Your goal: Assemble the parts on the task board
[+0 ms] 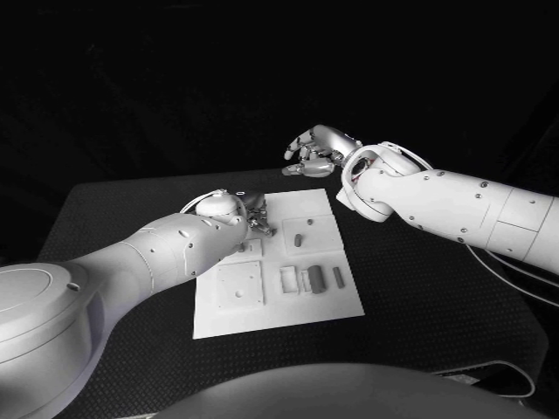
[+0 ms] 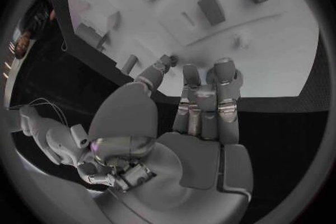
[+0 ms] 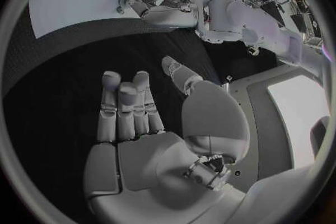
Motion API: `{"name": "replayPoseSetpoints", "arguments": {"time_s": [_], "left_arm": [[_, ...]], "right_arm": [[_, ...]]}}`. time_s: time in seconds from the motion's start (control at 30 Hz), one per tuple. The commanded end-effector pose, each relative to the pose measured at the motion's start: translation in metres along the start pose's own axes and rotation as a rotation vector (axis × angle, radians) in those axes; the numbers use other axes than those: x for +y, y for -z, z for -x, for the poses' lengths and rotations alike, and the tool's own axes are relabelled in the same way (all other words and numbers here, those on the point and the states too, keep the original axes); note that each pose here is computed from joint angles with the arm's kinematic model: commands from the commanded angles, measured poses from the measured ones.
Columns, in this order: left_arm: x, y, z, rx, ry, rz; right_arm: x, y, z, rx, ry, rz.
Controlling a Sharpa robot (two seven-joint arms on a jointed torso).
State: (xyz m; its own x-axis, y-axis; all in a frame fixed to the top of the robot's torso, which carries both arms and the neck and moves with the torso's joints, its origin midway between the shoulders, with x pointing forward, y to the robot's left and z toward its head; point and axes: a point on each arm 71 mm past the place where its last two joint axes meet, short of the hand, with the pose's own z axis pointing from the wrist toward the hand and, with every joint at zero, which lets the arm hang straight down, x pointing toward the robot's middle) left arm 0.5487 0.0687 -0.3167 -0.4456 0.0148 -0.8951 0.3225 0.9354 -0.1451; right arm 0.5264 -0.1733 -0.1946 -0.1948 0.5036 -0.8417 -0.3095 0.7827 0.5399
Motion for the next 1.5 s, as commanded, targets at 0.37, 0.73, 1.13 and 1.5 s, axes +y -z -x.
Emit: {"name": "replayPoseSetpoints", "arguments": {"time_s": [0.37, 0.73, 1.13, 1.5], "left_arm": [[-0.0039, -0.0006, 0.0041, -0.003, 0.007, -0.004], [-0.0065, -0.0012, 0.0053, -0.018, 0.009, -0.004], [-0.0095, -0.002, 0.0046, -0.011, 0.007, -0.002], [-0.0091, -0.0028, 0.0031, 0.007, -0.001, -0.004]], "right_arm": [[0.004, -0.001, 0.005, -0.001, 0.006, 0.014], [0.009, -0.002, 0.008, -0.006, 0.008, 0.025], [0.013, -0.003, 0.009, -0.01, 0.008, 0.034], [0.016, -0.003, 0.011, -0.012, 0.008, 0.041]]}}
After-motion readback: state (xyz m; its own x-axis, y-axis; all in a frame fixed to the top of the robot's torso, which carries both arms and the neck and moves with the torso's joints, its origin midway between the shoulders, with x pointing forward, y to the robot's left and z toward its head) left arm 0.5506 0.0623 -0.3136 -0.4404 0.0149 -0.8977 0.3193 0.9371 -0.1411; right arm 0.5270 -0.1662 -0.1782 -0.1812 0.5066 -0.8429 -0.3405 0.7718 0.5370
